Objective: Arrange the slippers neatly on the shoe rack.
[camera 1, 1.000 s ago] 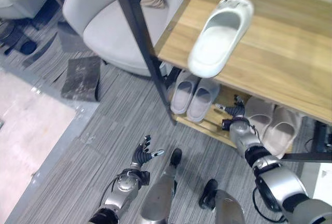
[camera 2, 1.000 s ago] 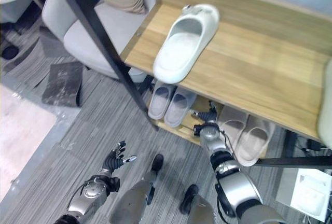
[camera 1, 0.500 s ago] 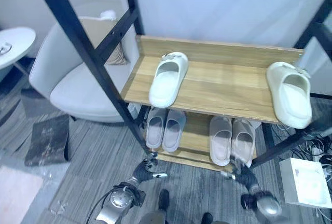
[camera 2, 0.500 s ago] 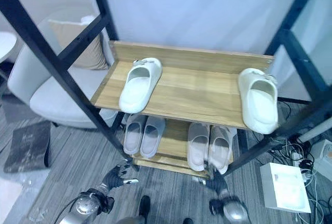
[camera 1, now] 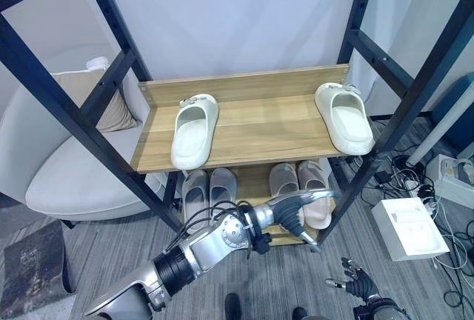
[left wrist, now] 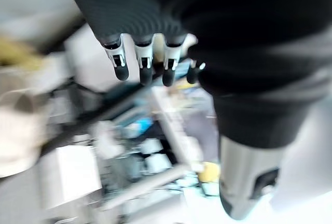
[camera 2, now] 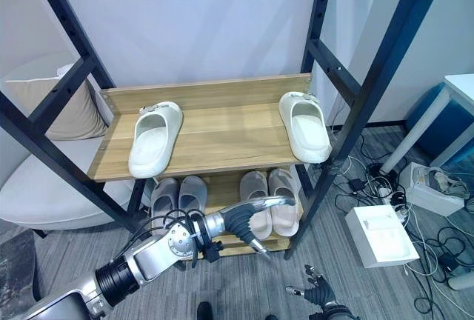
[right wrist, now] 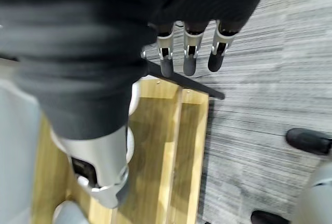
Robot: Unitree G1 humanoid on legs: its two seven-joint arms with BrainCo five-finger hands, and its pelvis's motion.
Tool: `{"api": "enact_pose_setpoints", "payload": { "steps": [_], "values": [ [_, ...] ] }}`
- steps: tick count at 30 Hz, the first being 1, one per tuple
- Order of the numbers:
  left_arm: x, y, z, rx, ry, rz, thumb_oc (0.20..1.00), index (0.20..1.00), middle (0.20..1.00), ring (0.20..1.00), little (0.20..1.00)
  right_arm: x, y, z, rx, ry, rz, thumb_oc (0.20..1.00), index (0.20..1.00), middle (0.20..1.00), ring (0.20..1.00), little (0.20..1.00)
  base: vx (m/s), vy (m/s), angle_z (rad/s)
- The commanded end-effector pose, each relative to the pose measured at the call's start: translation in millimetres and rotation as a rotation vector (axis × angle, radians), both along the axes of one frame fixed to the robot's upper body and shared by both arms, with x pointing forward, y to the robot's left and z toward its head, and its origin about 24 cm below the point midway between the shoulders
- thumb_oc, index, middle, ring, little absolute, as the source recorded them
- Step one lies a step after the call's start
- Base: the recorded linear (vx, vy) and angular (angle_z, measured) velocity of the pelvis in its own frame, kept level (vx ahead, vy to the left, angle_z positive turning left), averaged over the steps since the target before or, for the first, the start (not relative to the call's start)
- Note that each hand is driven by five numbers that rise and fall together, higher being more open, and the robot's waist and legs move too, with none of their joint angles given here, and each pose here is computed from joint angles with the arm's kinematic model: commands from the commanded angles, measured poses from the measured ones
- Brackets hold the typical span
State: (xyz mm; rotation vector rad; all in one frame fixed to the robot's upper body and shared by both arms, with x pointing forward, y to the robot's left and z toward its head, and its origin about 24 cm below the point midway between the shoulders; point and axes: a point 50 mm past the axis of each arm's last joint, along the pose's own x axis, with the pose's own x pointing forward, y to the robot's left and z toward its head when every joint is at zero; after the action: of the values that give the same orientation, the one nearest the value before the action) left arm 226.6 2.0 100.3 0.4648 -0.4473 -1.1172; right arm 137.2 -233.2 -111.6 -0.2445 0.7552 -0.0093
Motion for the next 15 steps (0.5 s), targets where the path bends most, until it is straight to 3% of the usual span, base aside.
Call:
{"api": "enact_pose_setpoints", "payload": {
  "steps": [1,5,8,12,15],
  "values": [
    [9.1,0.3,47.4,-0.212,-0.041,-0.040,1.000,1.000,1.000,1.000,1.000,33.3,13.0,18.3,0.020,-0.146,0.040,1.000,1.000,1.000,1.000,1.000,0.00,-0.021,0.03],
    [11.4,13.8,74.5,-0.357,-0.093,0.021,1.000,1.000,1.000,1.000,1.000,30.4,18.7,16.1,0.035,-0.141,0.038,1.000,1.000,1.000,1.000,1.000,0.00,-0.016,0.05],
    [18.3,38.3,101.6,-0.484,-0.214,0.158,1.000,1.000,1.000,1.000,1.000,25.7,22.2,14.6,0.048,-0.139,0.022,1.000,1.000,1.000,1.000,1.000,0.03,-0.030,0.05],
    [39.0,82.9,137.1,-0.557,-0.536,0.506,1.000,1.000,1.000,1.000,1.000,24.0,26.6,13.7,0.077,-0.148,-0.012,1.000,1.000,1.000,1.000,1.000,0.02,-0.030,0.18],
    [59.5,111.9,148.3,-0.434,-0.767,0.752,1.000,1.000,1.000,1.000,1.000,22.2,22.8,14.3,0.065,-0.149,-0.016,1.000,1.000,1.000,1.000,1.000,0.04,-0.007,0.02]
  ]
}}
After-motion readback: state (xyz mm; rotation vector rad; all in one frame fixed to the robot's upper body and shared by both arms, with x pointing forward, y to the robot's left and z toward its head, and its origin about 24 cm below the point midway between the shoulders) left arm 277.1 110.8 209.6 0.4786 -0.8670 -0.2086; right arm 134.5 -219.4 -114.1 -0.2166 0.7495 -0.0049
